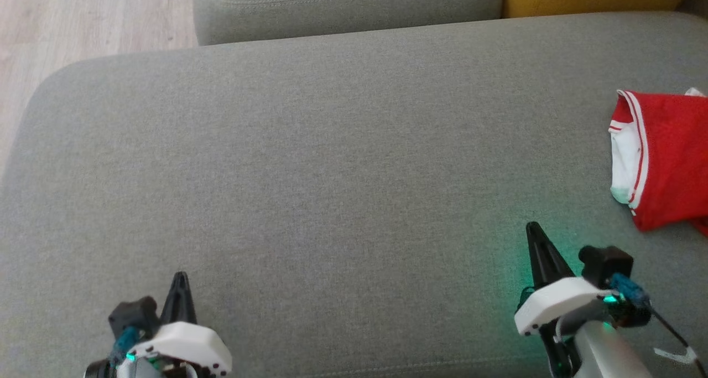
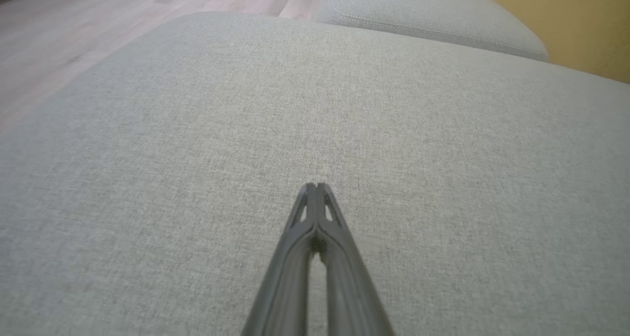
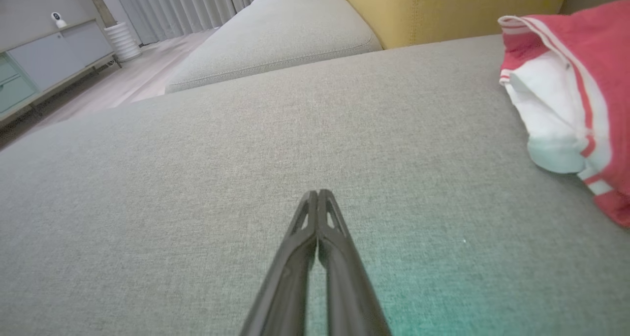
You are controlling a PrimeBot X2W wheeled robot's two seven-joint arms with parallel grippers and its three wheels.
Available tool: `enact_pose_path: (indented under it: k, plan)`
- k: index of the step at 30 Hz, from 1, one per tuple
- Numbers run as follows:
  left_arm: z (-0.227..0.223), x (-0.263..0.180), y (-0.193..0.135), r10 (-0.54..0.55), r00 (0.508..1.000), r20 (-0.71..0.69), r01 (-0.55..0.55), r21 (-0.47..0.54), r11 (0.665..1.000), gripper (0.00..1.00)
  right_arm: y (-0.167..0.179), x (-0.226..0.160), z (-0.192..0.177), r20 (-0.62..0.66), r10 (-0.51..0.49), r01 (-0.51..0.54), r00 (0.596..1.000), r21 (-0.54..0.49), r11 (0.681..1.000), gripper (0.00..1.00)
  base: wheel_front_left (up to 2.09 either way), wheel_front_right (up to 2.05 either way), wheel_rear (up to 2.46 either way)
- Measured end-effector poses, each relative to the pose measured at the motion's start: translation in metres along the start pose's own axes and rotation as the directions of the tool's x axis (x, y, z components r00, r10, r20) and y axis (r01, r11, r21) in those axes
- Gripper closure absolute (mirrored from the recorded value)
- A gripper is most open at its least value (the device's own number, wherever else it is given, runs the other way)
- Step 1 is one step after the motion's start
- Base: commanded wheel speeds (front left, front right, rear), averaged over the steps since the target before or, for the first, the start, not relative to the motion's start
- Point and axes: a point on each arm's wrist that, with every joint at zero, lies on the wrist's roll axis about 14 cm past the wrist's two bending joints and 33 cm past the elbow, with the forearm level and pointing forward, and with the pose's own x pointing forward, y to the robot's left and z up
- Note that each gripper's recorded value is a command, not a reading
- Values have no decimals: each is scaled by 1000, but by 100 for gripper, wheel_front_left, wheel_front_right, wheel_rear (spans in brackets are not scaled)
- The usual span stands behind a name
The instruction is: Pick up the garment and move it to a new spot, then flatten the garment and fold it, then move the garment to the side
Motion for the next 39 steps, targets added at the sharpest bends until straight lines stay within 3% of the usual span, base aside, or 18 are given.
enact_pose_path:
  k: [19, 39]
  plan:
    - [3, 1, 5, 14, 999, -29, -20, -210, 977, 100, -7, 5, 21, 49, -45, 34, 998, 206, 978, 100, 0, 0, 0]
    - [8, 1, 11, 22, 998, -52, -43, -437, 898, 100, -14, 4, 34, 71, -84, 45, 994, 430, 902, 100, 0, 0, 0]
